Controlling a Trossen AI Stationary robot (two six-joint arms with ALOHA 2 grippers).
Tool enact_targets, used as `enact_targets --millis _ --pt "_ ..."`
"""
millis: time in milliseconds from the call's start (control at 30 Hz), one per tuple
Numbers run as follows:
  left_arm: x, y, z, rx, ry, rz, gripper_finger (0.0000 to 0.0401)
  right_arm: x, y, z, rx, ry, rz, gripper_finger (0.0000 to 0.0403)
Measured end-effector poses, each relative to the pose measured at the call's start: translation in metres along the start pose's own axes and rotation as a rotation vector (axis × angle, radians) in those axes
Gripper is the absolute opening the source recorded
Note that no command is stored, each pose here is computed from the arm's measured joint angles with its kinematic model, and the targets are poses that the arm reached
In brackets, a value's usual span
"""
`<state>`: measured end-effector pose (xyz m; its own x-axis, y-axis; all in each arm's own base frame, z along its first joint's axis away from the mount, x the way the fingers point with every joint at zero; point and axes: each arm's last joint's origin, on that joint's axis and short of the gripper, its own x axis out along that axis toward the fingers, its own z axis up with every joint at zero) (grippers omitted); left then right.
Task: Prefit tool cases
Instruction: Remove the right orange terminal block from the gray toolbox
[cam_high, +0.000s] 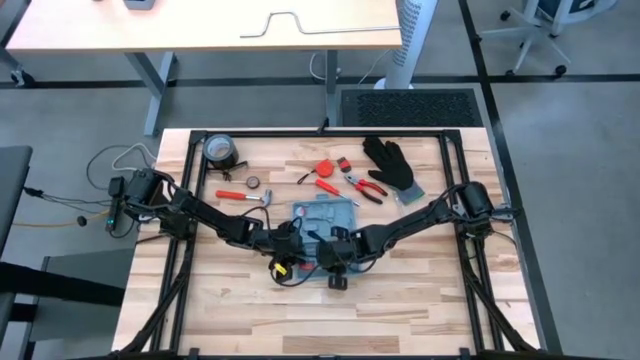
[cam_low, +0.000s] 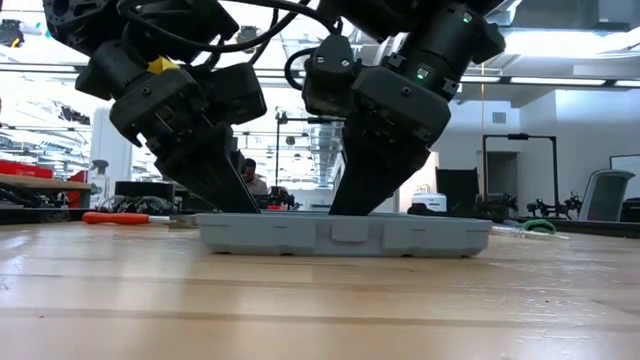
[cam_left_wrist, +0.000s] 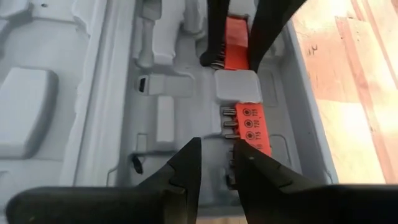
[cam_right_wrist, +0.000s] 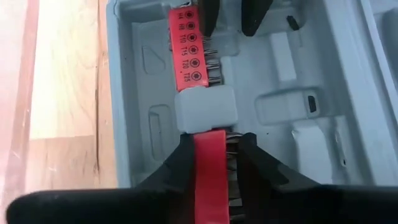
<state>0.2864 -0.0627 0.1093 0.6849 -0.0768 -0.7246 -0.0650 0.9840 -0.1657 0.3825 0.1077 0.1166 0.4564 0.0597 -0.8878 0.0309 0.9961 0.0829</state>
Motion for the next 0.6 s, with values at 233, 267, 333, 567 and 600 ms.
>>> enact_targets --millis 233,267,333,567,600 --pt "0.0 0.001 -0.001 0.012 0.006 0.01 0.0086 -0.002 0.005 0.001 0.099 -0.026 0.015 0.0088" --pt "0.0 0.001 -0.001 0.012 0.008 0.01 0.0086 -0.003 0.006 0.002 0.108 -0.032 0.018 0.0088" --pt "0.0 0.001 -0.001 0.012 0.009 0.011 0.0086 -0.005 0.008 0.002 0.118 -0.04 0.019 0.0088" --pt "0.0 0.001 0.0 0.01 0.006 0.009 0.0086 -0.013 0.01 0.005 0.13 -0.065 0.018 0.0088" --pt "0.0 0.0 -0.001 0.011 0.006 0.009 0.0086 -0.013 0.01 0.004 0.132 -0.064 0.016 0.0088"
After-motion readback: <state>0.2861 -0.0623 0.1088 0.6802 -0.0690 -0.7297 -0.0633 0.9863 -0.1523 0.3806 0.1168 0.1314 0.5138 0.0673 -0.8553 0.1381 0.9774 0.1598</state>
